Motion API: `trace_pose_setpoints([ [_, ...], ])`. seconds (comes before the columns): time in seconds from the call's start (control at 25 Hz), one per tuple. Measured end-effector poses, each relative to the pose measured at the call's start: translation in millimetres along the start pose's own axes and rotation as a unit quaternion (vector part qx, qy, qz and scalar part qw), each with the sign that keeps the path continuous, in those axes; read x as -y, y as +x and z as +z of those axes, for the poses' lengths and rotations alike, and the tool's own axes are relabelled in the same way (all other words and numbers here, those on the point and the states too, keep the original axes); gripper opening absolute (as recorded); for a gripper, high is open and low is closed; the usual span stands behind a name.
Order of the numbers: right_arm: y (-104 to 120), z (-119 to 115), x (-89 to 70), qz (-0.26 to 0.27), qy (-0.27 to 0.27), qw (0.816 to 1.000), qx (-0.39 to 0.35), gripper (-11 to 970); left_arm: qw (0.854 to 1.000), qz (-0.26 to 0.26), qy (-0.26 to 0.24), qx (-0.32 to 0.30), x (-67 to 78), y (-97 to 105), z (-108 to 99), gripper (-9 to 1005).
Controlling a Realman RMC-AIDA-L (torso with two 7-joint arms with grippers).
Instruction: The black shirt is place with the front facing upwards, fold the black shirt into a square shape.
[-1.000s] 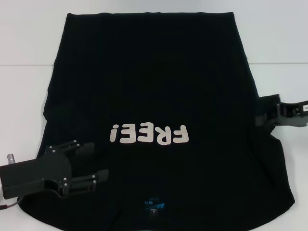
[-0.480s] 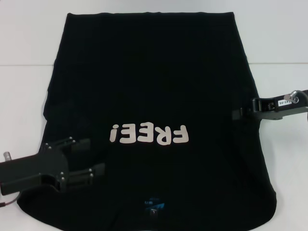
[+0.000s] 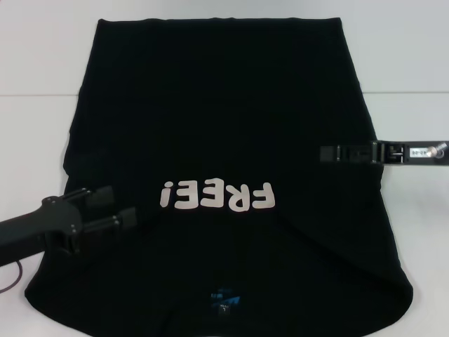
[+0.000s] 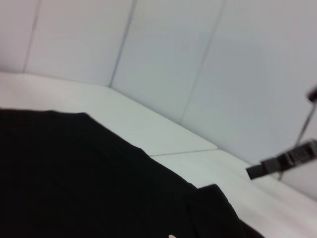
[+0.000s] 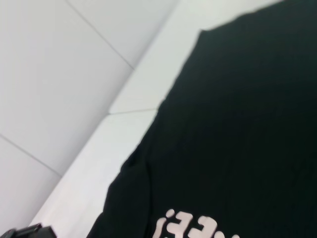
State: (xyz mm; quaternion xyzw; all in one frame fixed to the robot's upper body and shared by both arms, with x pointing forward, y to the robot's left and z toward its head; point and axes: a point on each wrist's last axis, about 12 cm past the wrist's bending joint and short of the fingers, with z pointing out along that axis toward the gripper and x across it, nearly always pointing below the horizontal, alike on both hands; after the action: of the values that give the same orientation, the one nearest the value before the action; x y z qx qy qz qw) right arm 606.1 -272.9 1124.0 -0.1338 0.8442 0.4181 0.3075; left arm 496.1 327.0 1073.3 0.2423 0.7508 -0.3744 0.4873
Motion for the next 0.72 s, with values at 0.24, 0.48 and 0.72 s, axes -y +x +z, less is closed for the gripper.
trace_pose_setpoints([
  [0.24,34.6,-6.2,0.2,-0.132,-0.038,0.990,0.033,510,0.991,-0.134,-0.006,0.001,-5.9,-6.1,-10.9,799],
  [0.48,77.9,-1.9,-8.9,-0.272,-0.086,0.955,0.078,747,0.960,-0.281,-0.015,-0.016,-11.1,-12.9,-38.5,799],
  [0.72,105.1,7.0,-7.0,-0.325,-0.097,0.938,0.069,857,0.914,-0.376,-0.094,-0.120,-20.0,-14.1,-70.7,800],
])
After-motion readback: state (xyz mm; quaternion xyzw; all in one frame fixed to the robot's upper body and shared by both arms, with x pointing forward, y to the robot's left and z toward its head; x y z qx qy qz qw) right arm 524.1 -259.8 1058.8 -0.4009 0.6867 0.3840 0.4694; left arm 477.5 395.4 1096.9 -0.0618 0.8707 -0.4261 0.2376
